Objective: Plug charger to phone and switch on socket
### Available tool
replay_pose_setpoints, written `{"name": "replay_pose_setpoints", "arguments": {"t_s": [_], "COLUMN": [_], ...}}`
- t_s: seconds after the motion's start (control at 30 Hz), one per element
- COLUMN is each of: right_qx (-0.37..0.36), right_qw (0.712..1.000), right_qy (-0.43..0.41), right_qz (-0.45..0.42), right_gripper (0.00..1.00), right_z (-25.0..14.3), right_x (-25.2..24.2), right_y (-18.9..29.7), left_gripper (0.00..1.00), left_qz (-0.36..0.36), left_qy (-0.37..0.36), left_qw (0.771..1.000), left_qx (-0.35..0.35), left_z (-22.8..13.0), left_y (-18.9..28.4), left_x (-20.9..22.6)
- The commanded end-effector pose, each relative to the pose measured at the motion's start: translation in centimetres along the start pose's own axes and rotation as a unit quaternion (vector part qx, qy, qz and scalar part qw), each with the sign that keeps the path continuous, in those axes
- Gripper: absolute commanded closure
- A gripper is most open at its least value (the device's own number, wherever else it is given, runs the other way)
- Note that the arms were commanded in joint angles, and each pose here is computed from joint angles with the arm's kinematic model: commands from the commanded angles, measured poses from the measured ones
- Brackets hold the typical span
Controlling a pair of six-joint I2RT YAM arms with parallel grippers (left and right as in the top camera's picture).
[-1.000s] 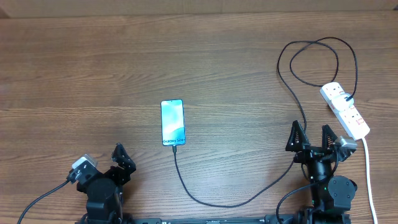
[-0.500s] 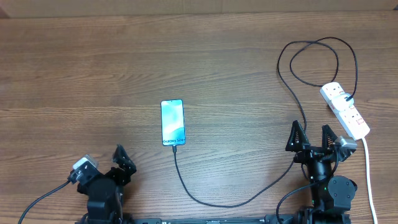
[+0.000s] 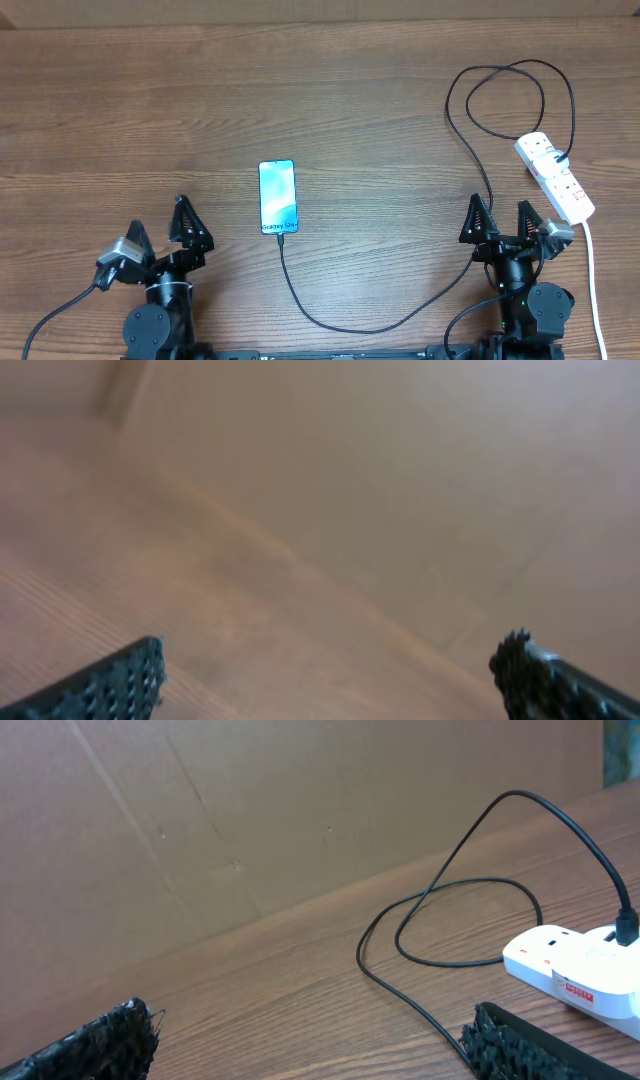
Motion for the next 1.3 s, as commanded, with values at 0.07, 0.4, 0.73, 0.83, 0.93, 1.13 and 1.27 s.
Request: {"name": "replay_pose_setpoints", "arguments": {"t_s": [0.07,0.4,0.73,0.83,0.93,1.13,1.27], "right_qx": [-0.004,-0.004,-0.004,-0.004,-0.004,-0.004,-0.004], "right_qw": [1.0,1.0,1.0,1.0,1.0,1.0,1.0], "right_qy": [0.005,0.005,0.005,0.005,0.005,0.005,0.005], "right_qz": [-0.007,-0.007,-0.007,-0.007,-0.007,-0.007,-0.007], "right_gripper": [0.0,0.0,0.0,0.0,0.0,0.0,0.0], "right_z": [-0.2,-0.2,-0.2,-0.2,-0.2,-0.2,-0.2], "right_x": [-0.2,-0.2,-0.2,-0.2,-0.2,-0.2,-0.2], "right_y": [0.0,0.0,0.0,0.0,0.0,0.0,0.0], "left_gripper": [0.01,0.01,0.01,0.0,0.01,0.0,0.0], "left_qz": [-0.067,-0.079,-0.079,-0.079,-0.079,-0.079,-0.079], "left_qy": [-0.087,-0.182,-0.218,-0.217,-0.217,-0.217,-0.217], "left_qw": [0.994,0.976,0.968,0.968,0.968,0.968,0.968], "left_qx": [0.021,0.087,0.097,0.097,0.095,0.096,0.096], "left_z": [-2.3,-4.9,-5.1,-5.1,-5.1,-5.1,-5.1], "left_y": [-0.7,-1.2,-1.1,-1.1,-1.1,-1.1,-1.1], "left_x": [0.3,2.6,2.9,2.9,2.8,2.9,2.8]}}
Point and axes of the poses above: each gripper's point midway between its finger pads, its own y axis back along the fingers, its own x axis along the line the jaws close on, z = x × y, the point moved 9 cm from there along y, back along the fingers, and after that the axes turned 7 degrees about y, right-handed, at the moved point
